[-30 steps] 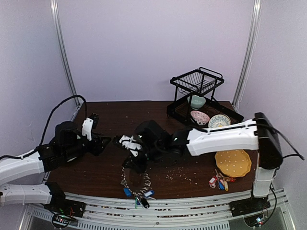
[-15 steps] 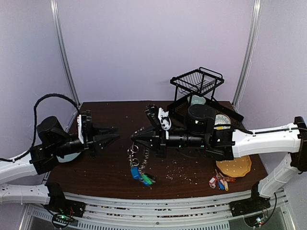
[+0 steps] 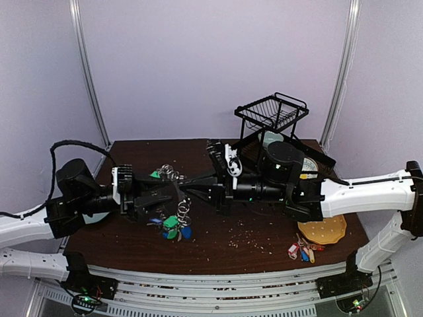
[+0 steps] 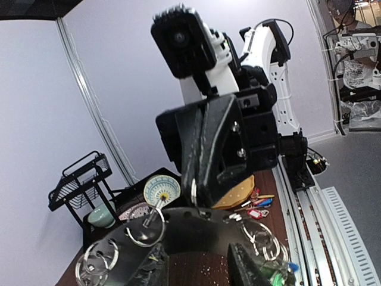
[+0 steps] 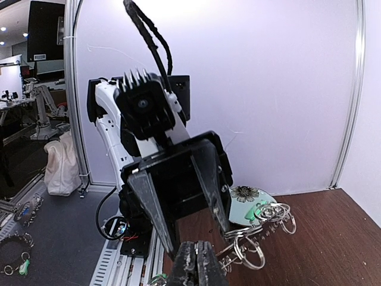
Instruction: Put the keys on the keyring
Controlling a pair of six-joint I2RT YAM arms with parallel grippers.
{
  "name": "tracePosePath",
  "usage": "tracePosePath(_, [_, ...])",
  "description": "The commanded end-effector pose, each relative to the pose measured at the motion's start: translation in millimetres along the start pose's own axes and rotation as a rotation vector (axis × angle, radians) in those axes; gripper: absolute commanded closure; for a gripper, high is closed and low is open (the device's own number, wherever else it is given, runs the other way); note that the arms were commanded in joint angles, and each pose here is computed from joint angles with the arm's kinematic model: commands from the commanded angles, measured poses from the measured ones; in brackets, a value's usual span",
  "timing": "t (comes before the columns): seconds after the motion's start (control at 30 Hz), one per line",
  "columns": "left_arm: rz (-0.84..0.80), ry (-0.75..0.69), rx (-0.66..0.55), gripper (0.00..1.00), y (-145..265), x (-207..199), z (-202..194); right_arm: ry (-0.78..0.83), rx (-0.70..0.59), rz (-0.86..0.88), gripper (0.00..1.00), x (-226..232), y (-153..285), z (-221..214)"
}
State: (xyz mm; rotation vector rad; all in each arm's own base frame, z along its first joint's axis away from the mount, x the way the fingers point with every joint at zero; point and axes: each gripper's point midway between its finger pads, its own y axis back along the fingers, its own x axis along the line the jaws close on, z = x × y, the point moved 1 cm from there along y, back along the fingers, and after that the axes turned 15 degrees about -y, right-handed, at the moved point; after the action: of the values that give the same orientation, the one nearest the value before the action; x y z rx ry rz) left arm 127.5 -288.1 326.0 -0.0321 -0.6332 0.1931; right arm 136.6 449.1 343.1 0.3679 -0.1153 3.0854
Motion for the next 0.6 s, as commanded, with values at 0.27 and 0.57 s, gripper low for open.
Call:
tracePosePath(0.27, [-0.103,0.013,-0.033,0.63,-10.8,-15.6,-3.0,0.054,-0.155,0.029,1.0,10.8,3.6,50.8])
tracePosePath(0.57, [-0.159,0.084,-0.074,0.62,-17.2,-27.3,-2.8,0.059,-0.167,0.005,1.0,6.7,4.6,50.9])
